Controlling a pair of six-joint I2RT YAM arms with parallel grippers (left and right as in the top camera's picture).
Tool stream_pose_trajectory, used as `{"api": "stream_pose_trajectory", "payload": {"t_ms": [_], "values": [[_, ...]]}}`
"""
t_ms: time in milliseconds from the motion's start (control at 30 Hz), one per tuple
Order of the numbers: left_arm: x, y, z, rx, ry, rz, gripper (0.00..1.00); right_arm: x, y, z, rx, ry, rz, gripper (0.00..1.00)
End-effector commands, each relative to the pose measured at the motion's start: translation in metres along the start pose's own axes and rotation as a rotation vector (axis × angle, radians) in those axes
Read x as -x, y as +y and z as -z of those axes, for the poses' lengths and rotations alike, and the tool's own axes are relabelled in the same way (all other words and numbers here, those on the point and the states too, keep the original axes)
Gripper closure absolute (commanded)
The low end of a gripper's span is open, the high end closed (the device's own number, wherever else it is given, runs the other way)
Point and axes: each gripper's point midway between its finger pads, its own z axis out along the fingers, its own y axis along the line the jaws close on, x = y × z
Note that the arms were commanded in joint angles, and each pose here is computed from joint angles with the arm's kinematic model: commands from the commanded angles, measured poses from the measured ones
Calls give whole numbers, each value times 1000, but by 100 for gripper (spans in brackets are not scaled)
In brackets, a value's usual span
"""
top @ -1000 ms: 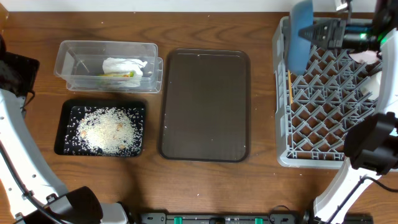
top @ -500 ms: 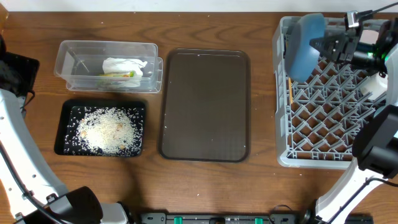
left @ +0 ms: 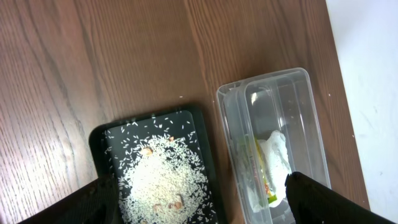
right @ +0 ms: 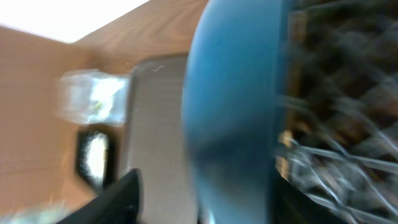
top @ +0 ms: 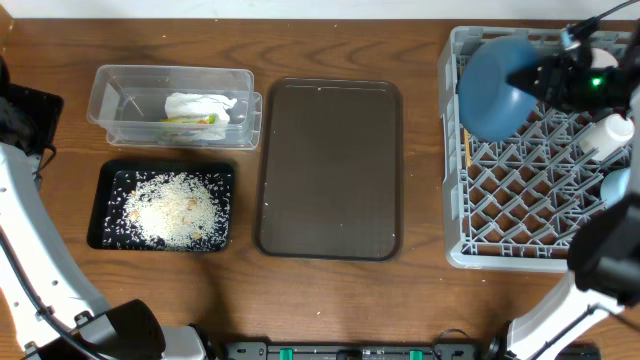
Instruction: Sort waste into correct bins and load items into the dishwasher rack
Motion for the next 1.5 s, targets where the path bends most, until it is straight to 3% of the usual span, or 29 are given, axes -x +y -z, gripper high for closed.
{"api": "stream_pose_trajectory", "payload": {"t_ms": [0, 100, 233, 433, 533, 767, 867, 1067, 1267, 1467], "values": [[2, 3, -1, 14, -6, 8, 12, 8, -18, 60, -358, -149, -102, 23], [2, 3, -1, 14, -6, 8, 11, 10, -10, 93, -453, -241, -105, 12], [2, 3, -1, 14, -6, 8, 12, 10, 12, 112, -455, -299, -61, 10], [2, 3, -1, 14, -6, 8, 12, 10, 26, 102, -463, -296, -38, 9], [2, 3, -1, 14, -6, 8, 12, 14, 31, 91, -466, -302, -46, 1], [2, 3, -1, 14, -6, 8, 12, 28, 51, 51, -422, -291, 12, 1], [2, 3, -1, 14, -6, 8, 11, 28, 43, 25, -441, -247, 16, 10], [2, 3, -1, 14, -6, 8, 12, 8, 55, -16, -399, -123, 34, 13], [2, 3, -1, 14, -6, 8, 12, -15, 79, 5, -418, -98, 70, 14], [2, 3, -1, 14, -6, 8, 12, -74, 86, 35, -587, 37, 115, 21]]}}
